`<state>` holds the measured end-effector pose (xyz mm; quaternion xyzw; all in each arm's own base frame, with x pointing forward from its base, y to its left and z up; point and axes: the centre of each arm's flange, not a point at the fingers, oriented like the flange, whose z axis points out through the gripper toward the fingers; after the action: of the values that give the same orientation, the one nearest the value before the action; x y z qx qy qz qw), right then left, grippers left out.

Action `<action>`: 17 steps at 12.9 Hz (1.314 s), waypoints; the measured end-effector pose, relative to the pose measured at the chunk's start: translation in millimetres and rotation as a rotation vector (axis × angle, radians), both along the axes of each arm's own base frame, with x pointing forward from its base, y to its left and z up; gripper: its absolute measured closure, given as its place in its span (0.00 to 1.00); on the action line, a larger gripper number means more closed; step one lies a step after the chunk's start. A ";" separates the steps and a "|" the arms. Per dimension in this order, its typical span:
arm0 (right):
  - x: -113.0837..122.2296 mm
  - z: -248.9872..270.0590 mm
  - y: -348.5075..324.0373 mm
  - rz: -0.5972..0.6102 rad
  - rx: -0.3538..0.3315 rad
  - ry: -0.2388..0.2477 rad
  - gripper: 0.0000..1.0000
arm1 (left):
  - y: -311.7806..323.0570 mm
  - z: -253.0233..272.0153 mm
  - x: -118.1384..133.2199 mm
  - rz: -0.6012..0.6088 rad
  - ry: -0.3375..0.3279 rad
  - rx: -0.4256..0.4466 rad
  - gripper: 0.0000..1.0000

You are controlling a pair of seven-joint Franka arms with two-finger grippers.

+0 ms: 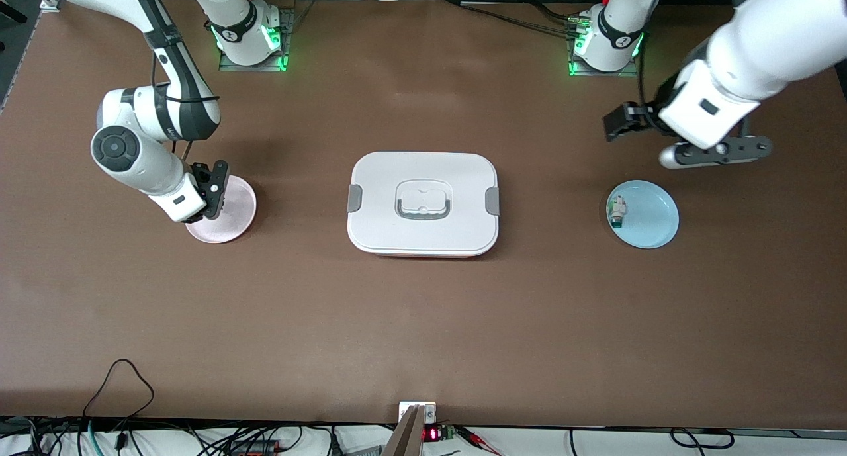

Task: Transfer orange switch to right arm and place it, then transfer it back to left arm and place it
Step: 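Carry the switch with the right gripper to the white plate while the left gripper withdraws, then lower the switch onto the white plate and open the right gripper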

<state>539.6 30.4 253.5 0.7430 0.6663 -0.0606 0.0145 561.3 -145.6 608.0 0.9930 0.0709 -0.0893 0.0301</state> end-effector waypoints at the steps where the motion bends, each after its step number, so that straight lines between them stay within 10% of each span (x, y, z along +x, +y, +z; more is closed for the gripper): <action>1: -6.3 -8.7 -2.9 0.001 0.005 -0.004 0.65 | 14.4 -1.3 1.8 0.000 0.001 0.001 0.00; 13: -16.9 -66.3 -21.6 0.008 0.018 -0.010 0.65 | 62.8 -11.0 0.1 -0.015 0.055 0.005 0.00; 17: -10.7 -56.6 -21.6 -0.033 0.015 -0.037 0.30 | 68.0 -11.3 0.9 -0.007 0.055 0.005 0.00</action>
<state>528.9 8.8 196.8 0.7549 0.6541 -0.0422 0.0200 562.2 -77.6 596.7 0.9905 0.0685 -0.1165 0.0255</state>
